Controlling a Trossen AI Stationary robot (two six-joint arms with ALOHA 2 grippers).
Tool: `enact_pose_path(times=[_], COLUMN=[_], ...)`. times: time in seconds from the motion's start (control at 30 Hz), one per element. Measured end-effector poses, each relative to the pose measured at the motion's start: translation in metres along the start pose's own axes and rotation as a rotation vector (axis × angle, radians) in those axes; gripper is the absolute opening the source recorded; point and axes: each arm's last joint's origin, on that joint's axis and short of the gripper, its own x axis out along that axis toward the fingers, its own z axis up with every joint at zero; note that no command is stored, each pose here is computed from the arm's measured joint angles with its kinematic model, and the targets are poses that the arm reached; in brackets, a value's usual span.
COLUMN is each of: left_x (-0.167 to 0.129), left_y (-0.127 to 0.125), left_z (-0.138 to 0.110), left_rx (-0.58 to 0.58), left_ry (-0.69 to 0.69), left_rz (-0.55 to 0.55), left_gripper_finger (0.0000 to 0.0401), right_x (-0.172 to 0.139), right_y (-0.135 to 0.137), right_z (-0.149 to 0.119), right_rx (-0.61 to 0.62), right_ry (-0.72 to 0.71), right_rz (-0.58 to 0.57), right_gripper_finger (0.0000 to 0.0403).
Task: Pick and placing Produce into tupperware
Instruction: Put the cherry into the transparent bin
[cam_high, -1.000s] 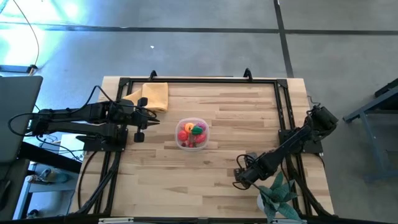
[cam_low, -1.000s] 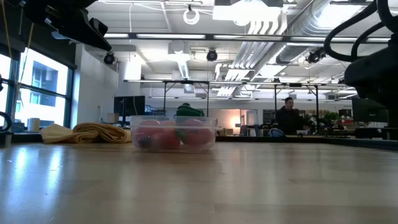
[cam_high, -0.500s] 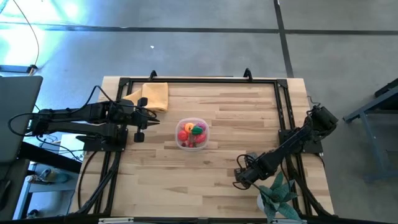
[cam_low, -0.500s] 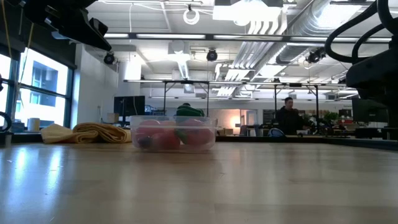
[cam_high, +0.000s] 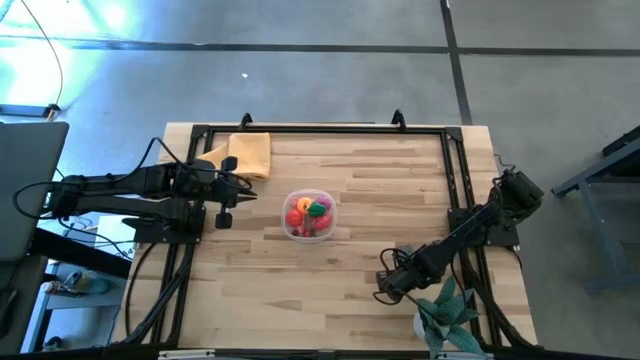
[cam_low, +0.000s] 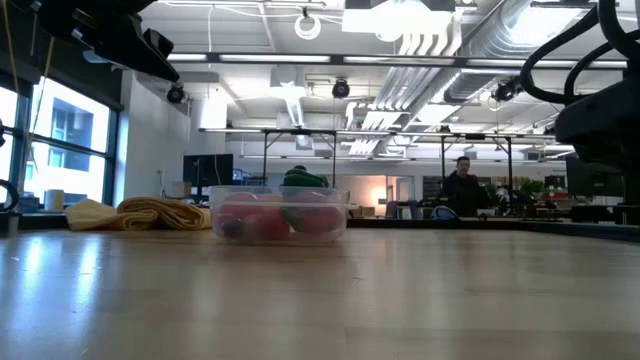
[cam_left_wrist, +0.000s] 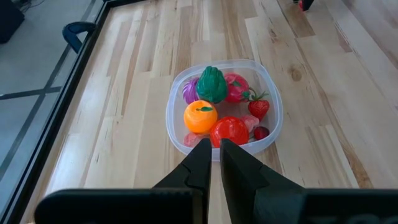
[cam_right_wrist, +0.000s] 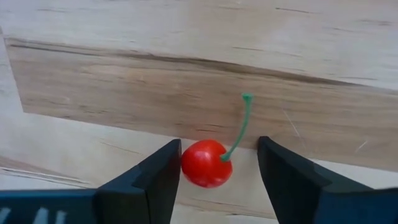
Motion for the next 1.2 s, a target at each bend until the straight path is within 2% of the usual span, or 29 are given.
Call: enact_pose_path(times=[0.23,0.6,1.2], left_x=[0.0,0.0,0.0], left_y=[0.0,0.0,0.0], left_z=[0.0,0.0,0.0], left_rx=[0.0,0.0,0.0], left_ry=[0.0,0.0,0.0], left_rz=[0.0,0.0,0.0], left_gripper_finger=[0.0024,0.0024,0.0024], right_x=[0.0003,0.0002,-0.0004], right_y=[0.0013,0.003,0.0073], right_z=[-0.0012,-0.0004,0.0069], right_rx=[-0.011,-0.033,-0.045], right_ry=[0.016,0.023,0.017], right_rz=[0.011,0.022,0.032], right_gripper_finger=[0.0184,0.0181,0.0138])
